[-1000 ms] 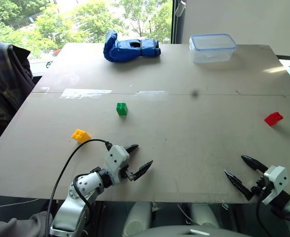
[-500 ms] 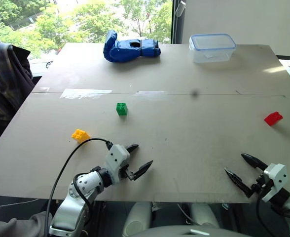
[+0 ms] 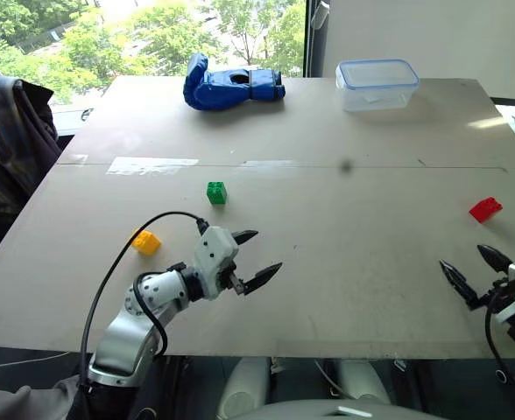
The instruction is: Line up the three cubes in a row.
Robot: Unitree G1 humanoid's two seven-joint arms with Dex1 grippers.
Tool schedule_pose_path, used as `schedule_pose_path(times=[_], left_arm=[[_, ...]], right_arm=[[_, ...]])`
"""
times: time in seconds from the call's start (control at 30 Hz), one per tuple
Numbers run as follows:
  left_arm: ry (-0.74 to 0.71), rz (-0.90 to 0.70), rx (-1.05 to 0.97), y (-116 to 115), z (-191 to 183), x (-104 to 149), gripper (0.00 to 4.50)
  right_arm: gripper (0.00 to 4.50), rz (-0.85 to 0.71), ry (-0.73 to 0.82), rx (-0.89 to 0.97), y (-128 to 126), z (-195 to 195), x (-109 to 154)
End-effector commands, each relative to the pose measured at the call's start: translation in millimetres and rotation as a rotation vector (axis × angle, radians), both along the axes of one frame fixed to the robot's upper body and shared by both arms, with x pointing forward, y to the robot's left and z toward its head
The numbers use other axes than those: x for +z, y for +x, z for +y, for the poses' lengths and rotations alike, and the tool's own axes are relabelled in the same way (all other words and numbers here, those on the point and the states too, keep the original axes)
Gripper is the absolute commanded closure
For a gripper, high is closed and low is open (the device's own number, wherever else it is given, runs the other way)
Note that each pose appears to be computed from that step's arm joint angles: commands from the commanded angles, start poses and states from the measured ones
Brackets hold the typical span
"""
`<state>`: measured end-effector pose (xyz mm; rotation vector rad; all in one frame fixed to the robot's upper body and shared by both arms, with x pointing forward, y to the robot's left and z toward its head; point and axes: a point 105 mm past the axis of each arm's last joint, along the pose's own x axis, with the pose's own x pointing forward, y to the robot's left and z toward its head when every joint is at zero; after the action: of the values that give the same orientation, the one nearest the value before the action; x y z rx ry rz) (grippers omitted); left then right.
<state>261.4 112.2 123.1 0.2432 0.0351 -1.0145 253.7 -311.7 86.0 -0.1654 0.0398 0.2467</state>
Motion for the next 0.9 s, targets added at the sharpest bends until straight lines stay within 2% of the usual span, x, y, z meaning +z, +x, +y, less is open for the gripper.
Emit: schedule_pose_path(times=[0.03,0.13,0.3,0.5,0.7,0.73,0.77,0.83,0.87,0.9], left_arm=[[-0.02,-0.03,-0.139,0,-19,33,0.04],[-0.043,-0.029,-0.209,0,-30,54,0.04],[-0.023,-0.048,-0.278,-5,-39,77,0.04],[-0.012,-0.051,-0.283,-6,-40,81,0.04],[0.007,-0.043,-0.269,-7,-34,77,0.04],[0.011,-0.04,-0.265,-7,-34,76,0.0],[0.013,-0.039,-0.263,-7,-33,75,0.0],[0.014,-0.038,-0.256,-6,-32,74,0.0],[0.014,-0.038,-0.254,-6,-31,73,0.0],[0.014,-0.038,-0.253,-6,-31,73,0.0]], right_arm=[[0.0,0.031,-0.016,-0.151,27,-37,11],[0.0,0.045,0.017,-0.226,49,-53,15],[0.0,0.087,0.09,-0.196,78,-50,16],[0.0,0.094,0.151,-0.194,94,-52,14],[0.0,0.108,0.173,-0.149,96,-50,9],[0.53,0.105,0.169,-0.142,97,-50,9],[0.8,0.102,0.158,-0.135,97,-49,9],[1.8,0.099,0.145,-0.133,97,-49,9],[1.92,0.097,0.142,-0.131,96,-49,9],[2.58,0.095,0.14,-0.128,96,-49,9]])
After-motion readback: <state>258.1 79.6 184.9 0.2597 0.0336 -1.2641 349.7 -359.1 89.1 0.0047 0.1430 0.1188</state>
